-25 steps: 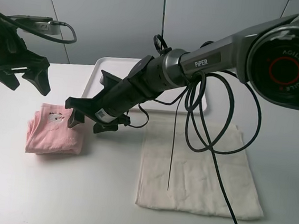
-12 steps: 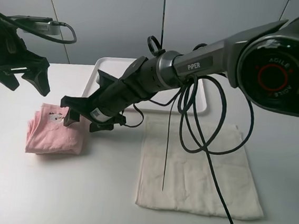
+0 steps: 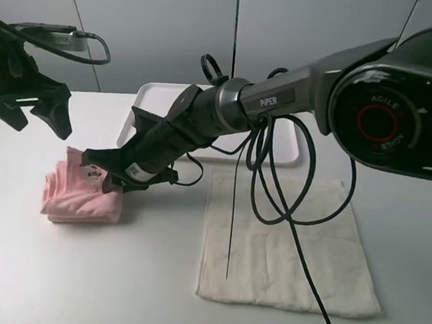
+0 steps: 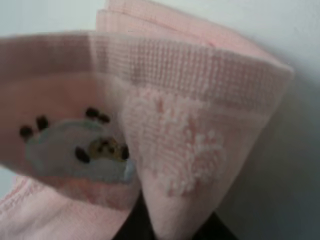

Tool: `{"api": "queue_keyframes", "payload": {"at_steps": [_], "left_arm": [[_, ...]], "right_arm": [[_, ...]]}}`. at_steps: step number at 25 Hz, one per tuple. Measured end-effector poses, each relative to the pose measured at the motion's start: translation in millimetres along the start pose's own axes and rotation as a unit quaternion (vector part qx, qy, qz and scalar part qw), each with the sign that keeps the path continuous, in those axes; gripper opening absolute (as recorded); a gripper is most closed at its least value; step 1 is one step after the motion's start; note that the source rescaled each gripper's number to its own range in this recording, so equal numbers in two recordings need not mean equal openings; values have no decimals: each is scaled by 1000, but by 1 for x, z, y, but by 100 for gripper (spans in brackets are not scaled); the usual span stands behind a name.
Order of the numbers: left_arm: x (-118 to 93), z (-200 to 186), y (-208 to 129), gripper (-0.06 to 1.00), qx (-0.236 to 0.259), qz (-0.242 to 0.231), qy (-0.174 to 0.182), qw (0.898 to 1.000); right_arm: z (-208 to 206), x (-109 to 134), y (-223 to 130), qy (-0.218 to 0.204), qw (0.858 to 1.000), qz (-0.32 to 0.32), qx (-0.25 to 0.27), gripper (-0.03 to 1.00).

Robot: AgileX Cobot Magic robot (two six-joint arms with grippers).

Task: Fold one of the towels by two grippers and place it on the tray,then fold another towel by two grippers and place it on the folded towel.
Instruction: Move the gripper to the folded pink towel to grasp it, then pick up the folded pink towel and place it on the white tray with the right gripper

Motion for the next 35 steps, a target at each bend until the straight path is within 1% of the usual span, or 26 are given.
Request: {"api": "queue_keyframes", "payload": {"at_steps": [5, 10, 14, 18, 21, 25, 32, 35], "left_arm": [[0, 0, 0, 98, 0, 0, -1, 1000], [-3, 0, 0, 98, 2, -8, -13, 1000], [-5, 0, -1, 98, 4, -12, -19, 1000], [-5, 0, -3, 98, 11, -10, -18, 1000], [-5, 0, -3, 98, 13, -10, -18, 1000], [-5, 0, -3, 98, 13, -10, -18, 1000], [-5, 0, -3, 98, 13, -10, -18, 1000], [-5, 0, -3, 98, 13, -9, -19, 1000]], "right_arm": [[2, 5, -1, 3, 1000, -2, 0, 7], [-3, 10, 4, 7, 1000, -7, -6, 7], [-18, 24, 24, 30, 999, -24, -23, 7], [-35, 22, 46, 44, 998, -29, -40, 7], [-48, 8, 60, 38, 997, -26, -56, 7], [-63, -25, 68, 12, 998, -22, -63, 7], [-102, -93, 83, -25, 995, 20, -93, 7], [-123, -129, 86, -58, 992, 30, -106, 7]]}}
Point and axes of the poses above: a point on each arm's last joint axis where the gripper is mounted, z pointing out along that axis toward the gripper, x along the wrist's bending axis when the last joint is at zero, y = z × x, the point moved 4 cm from there along z, pointing out along that axis toward the gripper, and after that the axes turned 15 degrees about -z, right-handed, at the moved point
